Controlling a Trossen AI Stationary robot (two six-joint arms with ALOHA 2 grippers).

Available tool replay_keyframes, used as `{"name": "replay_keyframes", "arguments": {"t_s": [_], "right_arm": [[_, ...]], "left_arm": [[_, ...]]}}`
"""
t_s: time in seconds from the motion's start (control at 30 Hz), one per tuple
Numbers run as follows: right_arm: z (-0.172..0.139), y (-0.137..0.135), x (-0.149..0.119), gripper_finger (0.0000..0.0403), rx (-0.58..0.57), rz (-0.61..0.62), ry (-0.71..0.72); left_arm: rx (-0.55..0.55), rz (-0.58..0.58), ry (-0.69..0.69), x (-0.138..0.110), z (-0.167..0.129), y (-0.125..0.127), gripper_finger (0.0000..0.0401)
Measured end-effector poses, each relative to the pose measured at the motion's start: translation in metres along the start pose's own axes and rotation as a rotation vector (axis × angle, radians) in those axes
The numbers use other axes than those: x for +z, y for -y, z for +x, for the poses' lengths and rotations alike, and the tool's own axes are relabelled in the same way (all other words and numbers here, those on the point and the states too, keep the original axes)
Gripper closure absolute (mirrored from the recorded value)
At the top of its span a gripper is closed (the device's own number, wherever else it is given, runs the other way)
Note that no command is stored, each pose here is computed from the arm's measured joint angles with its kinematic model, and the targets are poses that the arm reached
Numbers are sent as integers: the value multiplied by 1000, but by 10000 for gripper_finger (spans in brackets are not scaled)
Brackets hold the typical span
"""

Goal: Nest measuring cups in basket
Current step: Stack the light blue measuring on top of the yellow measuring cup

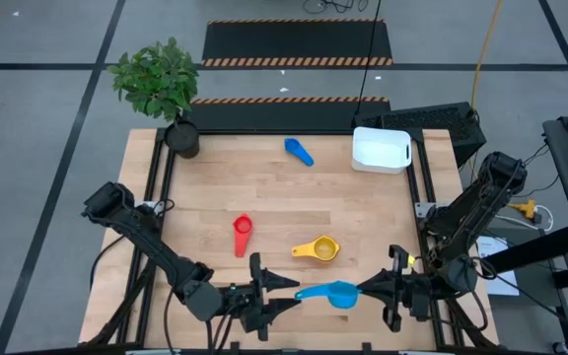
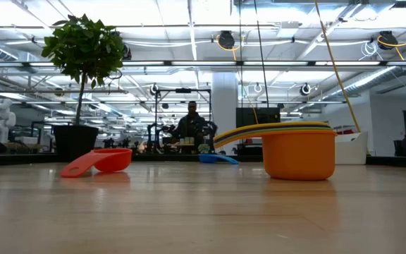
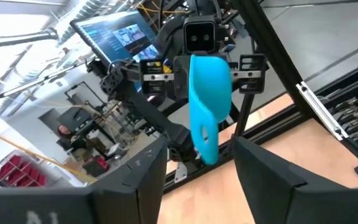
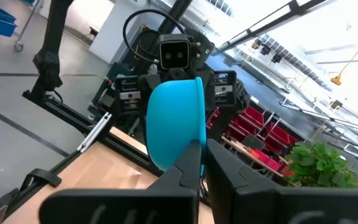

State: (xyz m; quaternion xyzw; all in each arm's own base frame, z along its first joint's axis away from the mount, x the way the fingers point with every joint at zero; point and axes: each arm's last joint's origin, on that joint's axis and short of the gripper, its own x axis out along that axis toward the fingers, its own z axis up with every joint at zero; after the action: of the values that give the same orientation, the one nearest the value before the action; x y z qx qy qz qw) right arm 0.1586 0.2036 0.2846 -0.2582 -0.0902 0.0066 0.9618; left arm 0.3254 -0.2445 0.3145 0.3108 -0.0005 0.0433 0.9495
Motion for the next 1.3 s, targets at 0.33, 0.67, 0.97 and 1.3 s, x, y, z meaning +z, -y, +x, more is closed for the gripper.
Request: {"name": "replay_keyframes", "arguments": {"t_s": [0.33, 0.67, 0.97, 1.3], "right_arm": [[6, 5, -3, 401, -31, 69, -11], [7, 7, -5, 401, -94, 91, -64], [7, 7, -5, 401, -93, 92, -63], [7, 7, -5, 401, -93, 92, -62]], "left_arm": [[31, -55, -4, -1, 3, -4, 240], [107, -82, -41, -1, 3, -8, 240], [150, -148, -65, -5, 7, -13, 240], [163, -159, -73, -6, 8, -14, 254]]}}
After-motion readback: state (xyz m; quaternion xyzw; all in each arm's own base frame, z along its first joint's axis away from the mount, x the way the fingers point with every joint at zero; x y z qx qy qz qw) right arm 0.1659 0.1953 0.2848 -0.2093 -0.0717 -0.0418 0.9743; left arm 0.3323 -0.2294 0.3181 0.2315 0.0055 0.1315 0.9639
